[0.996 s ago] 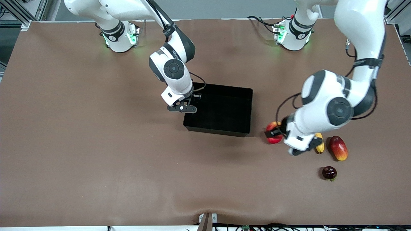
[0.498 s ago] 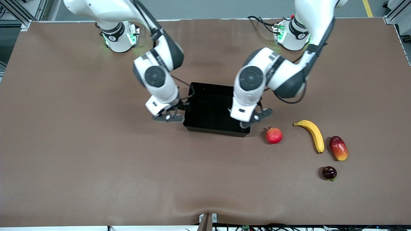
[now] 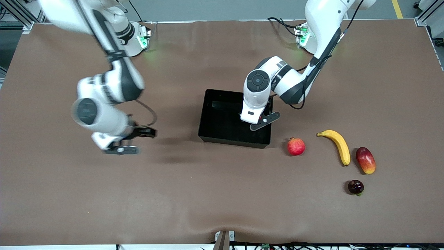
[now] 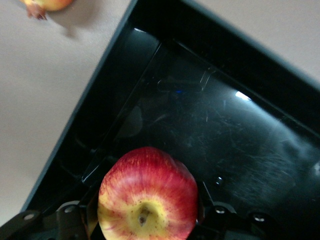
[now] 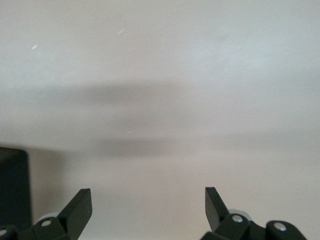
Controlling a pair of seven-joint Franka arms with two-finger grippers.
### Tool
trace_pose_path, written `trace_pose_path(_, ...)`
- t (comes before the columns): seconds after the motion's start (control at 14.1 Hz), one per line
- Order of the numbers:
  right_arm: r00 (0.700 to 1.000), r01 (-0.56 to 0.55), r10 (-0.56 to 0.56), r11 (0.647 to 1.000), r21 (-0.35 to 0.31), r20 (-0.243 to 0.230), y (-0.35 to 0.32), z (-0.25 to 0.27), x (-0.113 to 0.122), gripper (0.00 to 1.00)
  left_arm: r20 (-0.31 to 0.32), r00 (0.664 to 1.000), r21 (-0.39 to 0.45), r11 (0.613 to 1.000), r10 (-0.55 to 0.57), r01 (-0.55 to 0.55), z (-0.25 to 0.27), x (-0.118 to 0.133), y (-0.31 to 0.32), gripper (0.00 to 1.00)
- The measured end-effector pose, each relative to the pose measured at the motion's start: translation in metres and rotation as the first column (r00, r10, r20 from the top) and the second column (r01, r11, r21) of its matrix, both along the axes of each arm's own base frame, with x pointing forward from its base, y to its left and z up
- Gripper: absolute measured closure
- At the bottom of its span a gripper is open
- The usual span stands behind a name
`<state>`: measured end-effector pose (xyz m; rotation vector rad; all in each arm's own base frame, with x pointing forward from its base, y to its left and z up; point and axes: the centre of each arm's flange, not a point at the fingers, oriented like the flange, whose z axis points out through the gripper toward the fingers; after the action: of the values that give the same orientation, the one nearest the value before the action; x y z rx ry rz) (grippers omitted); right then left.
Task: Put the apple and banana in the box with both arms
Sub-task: 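Carry the apple over the tray while the right gripper releases the tray and withdraws, then lower the apple into the tray and open the left gripper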
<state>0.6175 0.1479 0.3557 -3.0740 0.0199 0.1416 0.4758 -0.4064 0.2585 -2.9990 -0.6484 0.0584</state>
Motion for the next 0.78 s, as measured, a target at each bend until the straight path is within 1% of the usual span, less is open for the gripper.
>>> trace_pose_path(0.14, 1.0, -0.003, 0.003, 1.0, 0.006, 0.03, -0.038, 0.034, 0.003, 0.0, 0.025, 1.0, -0.018, 1.0, -0.008, 0.009, -0.014, -0.008, 0.002, 0.24)
trace_pose_path(0.21, 0.999, 0.002, -0.002, 1.0, -0.001, 0.042, -0.051, 0.053, 0.0, 0.0, 0.033, 0.999, -0.032, 0.999, -0.01, 0.011, -0.019, -0.011, 0.002, 0.24)
trace_pose_path(0.36, 0.998, 0.018, -0.015, 0.999, -0.043, 0.068, -0.08, 0.092, -0.008, 0.0, 0.046, 0.999, -0.055, 0.998, -0.013, 0.016, -0.028, -0.017, 0.004, 0.24)
trace_pose_path(0.43, 0.997, 0.039, -0.035, 0.998, -0.056, 0.074, -0.098, 0.11, -0.013, 0.0, 0.05, 0.999, -0.065, 0.998, -0.014, 0.017, -0.034, -0.02, 0.005, 0.24)
trace_pose_path(0.57, 0.994, 0.089, -0.085, 0.994, -0.059, 0.068, -0.133, 0.136, -0.025, 0.0, 0.046, 0.999, -0.073, 0.997, -0.013, 0.016, -0.045, -0.023, 0.008, 0.24)
trace_pose_path(0.71, 0.992, 0.116, -0.113, 0.991, -0.06, 0.049, -0.154, 0.159, -0.04, 0.0, 0.041, 0.999, -0.074, 0.997, -0.009, 0.012, -0.052, -0.022, 0.01, 0.24)
trace_pose_path(0.78, 0.992, 0.124, -0.122, 0.99, -0.061, 0.033, -0.159, 0.172, -0.047, 0.0, 0.041, 0.999, -0.074, 0.997, -0.005, 0.008, -0.053, -0.021, 0.012, 0.17)
